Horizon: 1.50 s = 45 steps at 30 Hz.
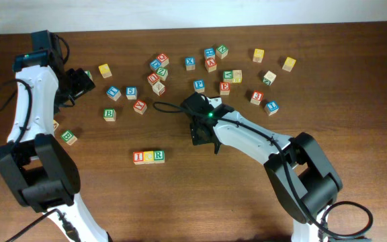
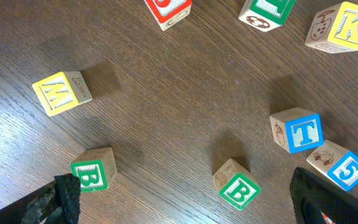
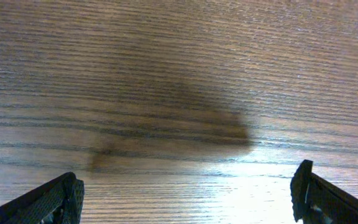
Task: Spell out ICRA
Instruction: 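Swing the right arm toward the upper-right blocks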
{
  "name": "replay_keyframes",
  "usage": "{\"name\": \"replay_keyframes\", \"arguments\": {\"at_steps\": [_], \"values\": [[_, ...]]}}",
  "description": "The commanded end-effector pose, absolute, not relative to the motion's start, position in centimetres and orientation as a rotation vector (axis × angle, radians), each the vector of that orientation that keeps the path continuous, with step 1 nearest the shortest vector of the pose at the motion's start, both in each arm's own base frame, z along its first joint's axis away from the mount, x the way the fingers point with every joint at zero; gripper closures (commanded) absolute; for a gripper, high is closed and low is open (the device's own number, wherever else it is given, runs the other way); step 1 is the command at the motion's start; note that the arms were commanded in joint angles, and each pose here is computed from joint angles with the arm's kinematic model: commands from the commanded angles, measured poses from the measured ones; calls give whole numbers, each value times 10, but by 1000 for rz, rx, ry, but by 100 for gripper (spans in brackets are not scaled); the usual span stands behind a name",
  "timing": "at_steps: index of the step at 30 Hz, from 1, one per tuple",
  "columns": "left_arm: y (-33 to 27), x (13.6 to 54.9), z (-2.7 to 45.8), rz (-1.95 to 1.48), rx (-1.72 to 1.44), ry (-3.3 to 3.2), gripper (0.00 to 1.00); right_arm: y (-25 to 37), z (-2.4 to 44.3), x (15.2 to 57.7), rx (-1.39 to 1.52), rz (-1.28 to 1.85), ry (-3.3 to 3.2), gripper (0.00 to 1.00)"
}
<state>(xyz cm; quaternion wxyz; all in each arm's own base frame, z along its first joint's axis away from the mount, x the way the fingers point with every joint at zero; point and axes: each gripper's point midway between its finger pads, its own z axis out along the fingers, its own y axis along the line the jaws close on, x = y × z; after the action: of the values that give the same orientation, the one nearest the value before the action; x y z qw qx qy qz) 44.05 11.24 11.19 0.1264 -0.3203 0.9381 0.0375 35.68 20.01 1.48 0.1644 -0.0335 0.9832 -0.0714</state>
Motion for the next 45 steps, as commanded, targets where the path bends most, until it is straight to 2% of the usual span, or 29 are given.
{"name": "replay_keyframes", "arguments": {"at_steps": [1,5,7,9,12,18,23,30,35,45], "values": [[116,442,111,107,-940,2729,1,194,14,359,-101,-247,2791,2],[116,442,111,107,-940,2729,1,175,54,343,-184,-414,2875,2],[116,442,111,107,-940,2729,1,165,75,350,56,-438,2823,2],[116,442,111,107,-940,2729,1,165,77,355,208,-379,2804,2],[116,442,111,107,-940,2729,1,171,71,353,286,-255,2864,2],[116,442,111,107,-940,2729,1,175,91,361,60,84,3028,2],[116,442,111,107,-940,2729,1,138,144,375,24,60,3026,2],[116,442,111,107,-940,2729,1,136,197,386,-113,86,2940,2],[116,442,111,107,-940,2729,1,138,214,395,-115,108,2884,2],[116,442,111,107,-940,2729,1,142,220,412,-103,137,2812,2]]}}
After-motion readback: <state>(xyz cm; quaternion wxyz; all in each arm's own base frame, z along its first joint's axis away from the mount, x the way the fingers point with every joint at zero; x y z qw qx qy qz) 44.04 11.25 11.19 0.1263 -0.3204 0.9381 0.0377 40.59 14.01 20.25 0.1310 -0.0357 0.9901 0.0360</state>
